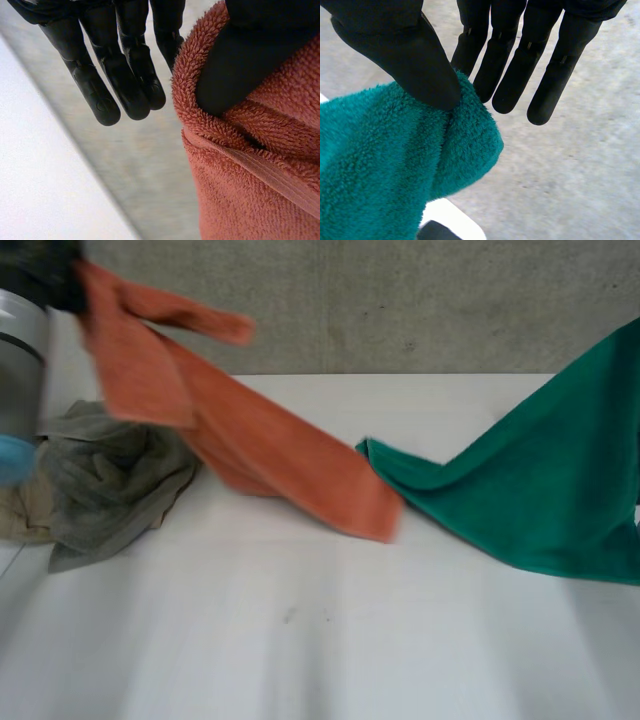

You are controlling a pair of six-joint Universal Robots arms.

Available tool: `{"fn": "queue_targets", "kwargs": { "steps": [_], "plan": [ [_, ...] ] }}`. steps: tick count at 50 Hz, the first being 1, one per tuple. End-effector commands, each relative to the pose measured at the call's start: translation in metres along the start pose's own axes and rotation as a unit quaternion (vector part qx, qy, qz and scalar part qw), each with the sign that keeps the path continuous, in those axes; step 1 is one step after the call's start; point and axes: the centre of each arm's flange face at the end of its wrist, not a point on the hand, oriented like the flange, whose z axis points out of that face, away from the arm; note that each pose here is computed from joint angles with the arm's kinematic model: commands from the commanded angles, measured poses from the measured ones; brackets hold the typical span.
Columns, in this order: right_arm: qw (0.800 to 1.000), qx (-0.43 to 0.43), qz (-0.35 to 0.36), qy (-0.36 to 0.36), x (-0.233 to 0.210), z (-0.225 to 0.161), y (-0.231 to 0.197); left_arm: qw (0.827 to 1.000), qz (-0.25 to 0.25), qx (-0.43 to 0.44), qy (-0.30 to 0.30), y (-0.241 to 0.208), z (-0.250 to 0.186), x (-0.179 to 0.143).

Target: Fold the laundry.

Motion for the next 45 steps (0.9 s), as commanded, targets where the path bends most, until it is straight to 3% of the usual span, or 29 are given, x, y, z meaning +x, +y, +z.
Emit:
{"fn": "queue_targets", "kwargs": {
  "steps": [1,7,11,23,30,38,45],
  "plan": [
    [0.997,-0.02,-0.003,-0.068,-0.05,-0.013,0.01,0.992,0.071,0.032,-0.097,0.024,0.052,-0.071],
    [0.993,-0.029,-0.027,-0.107,-0.078,-0.027,0.02,0.982,0.103,0.013,-0.155,0.055,0.071,-0.1],
    [0.993,-0.026,-0.032,-0.112,-0.084,-0.03,0.022,0.984,0.105,-0.021,-0.145,0.089,0.074,-0.088],
    [0.991,-0.038,-0.029,-0.127,-0.089,-0.037,0.03,0.99,0.081,-0.112,-0.023,0.126,0.025,0.004],
    [0.992,-0.01,-0.03,-0.124,-0.086,-0.045,0.011,0.988,0.052,-0.125,0.078,0.093,-0.031,0.064],
    [0.982,0.091,-0.031,-0.165,-0.096,-0.079,-0.048,0.958,-0.025,-0.135,0.251,0.079,-0.112,0.153],
    [0.969,0.178,-0.006,-0.172,-0.094,-0.112,-0.106,0.941,-0.069,-0.148,0.296,0.102,-0.13,0.209]
  ]
}}
